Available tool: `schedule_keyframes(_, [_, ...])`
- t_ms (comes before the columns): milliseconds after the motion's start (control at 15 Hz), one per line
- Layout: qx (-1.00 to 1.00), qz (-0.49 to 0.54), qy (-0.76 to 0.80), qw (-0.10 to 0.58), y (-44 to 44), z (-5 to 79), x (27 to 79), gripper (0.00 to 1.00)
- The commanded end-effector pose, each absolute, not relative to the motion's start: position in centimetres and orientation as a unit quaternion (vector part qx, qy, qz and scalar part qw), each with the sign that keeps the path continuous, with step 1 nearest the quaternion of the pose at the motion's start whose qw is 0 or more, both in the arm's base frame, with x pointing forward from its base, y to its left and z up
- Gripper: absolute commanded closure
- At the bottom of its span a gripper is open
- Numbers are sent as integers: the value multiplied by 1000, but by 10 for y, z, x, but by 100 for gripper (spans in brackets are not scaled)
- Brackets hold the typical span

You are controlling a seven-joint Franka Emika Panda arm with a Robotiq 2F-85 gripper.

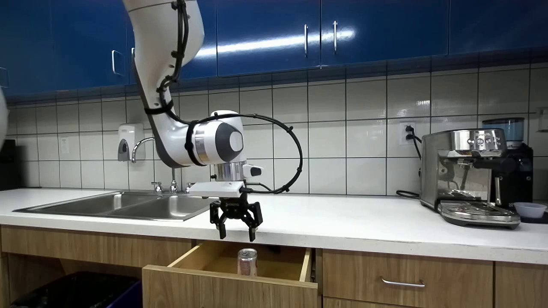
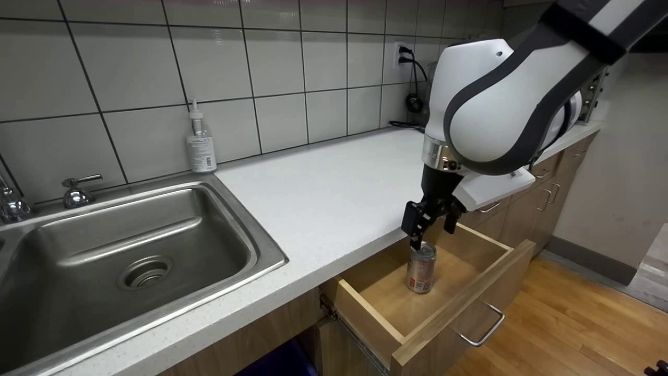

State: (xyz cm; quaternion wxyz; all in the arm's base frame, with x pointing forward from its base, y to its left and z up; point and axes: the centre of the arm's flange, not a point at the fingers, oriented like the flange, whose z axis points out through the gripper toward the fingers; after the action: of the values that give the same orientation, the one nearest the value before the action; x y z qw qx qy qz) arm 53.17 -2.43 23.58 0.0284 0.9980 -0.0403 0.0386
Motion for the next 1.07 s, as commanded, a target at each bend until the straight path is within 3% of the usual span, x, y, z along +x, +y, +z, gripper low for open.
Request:
schedule_keyframes(0, [998, 34, -35, 32, -22, 253, 507, 0])
schedule_keyframes(1000, [998, 46, -19, 26, -5, 245, 496, 0])
